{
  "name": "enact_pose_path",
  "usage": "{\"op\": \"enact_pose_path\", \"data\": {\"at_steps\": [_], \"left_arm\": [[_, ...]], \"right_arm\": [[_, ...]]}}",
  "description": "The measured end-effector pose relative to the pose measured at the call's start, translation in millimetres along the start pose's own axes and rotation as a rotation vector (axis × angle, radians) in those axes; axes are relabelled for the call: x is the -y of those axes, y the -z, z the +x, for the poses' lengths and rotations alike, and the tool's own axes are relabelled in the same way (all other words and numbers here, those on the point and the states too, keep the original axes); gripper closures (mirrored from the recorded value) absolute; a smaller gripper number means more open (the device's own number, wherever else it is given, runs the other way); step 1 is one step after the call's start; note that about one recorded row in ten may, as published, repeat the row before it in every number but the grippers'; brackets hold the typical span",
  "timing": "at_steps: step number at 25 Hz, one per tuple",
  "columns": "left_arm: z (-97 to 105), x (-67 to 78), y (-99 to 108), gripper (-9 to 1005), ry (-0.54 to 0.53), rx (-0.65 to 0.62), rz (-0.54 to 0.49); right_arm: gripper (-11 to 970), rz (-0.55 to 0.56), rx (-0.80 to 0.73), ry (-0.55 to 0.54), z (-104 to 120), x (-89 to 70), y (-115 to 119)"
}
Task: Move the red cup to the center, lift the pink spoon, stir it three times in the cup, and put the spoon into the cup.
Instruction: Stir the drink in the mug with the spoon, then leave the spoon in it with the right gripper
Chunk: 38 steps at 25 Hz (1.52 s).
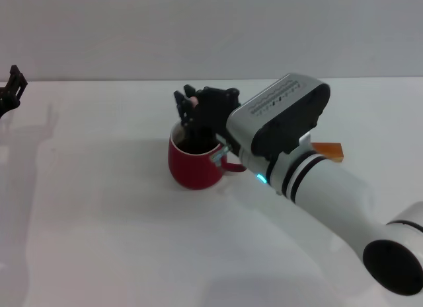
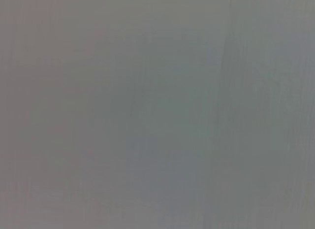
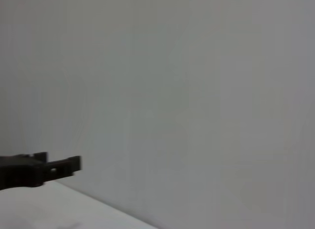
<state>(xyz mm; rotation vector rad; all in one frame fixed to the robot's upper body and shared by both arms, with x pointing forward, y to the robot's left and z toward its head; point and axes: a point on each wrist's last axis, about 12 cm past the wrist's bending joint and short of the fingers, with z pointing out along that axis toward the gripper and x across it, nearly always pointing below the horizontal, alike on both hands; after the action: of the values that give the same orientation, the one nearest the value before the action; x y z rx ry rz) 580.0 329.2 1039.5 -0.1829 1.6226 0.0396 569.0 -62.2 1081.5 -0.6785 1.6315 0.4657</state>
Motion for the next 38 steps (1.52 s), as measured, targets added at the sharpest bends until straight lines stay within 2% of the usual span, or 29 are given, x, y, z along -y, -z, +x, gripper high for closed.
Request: {"op": "enact_pose_path", "data": {"at_steps": [5,30,36,38], "left_arm": [[-0.1,0.0,0.0,167,0.000,0.001,0.000],[0.1,-0.5,0.1,167,0.002,0.000,-0.003],[0.0,-0.5,0.1,167,0.003,0.000,-0.004],[-0.1,-0.6,0.1,167,0.003,0.001,-0.004]], "right_arm": [[826,-0.019,-0.001,0.003,0.5,-5.9,0.6],[826,-0.056,-0.035,-0.001,4.8,-15.4,2.1],[725,-0.057,-0.035,-0.002,4.1,-15.4,1.8],[661,-0.059,-0.033,-0.001,3.3,-16.0,1.6]]}}
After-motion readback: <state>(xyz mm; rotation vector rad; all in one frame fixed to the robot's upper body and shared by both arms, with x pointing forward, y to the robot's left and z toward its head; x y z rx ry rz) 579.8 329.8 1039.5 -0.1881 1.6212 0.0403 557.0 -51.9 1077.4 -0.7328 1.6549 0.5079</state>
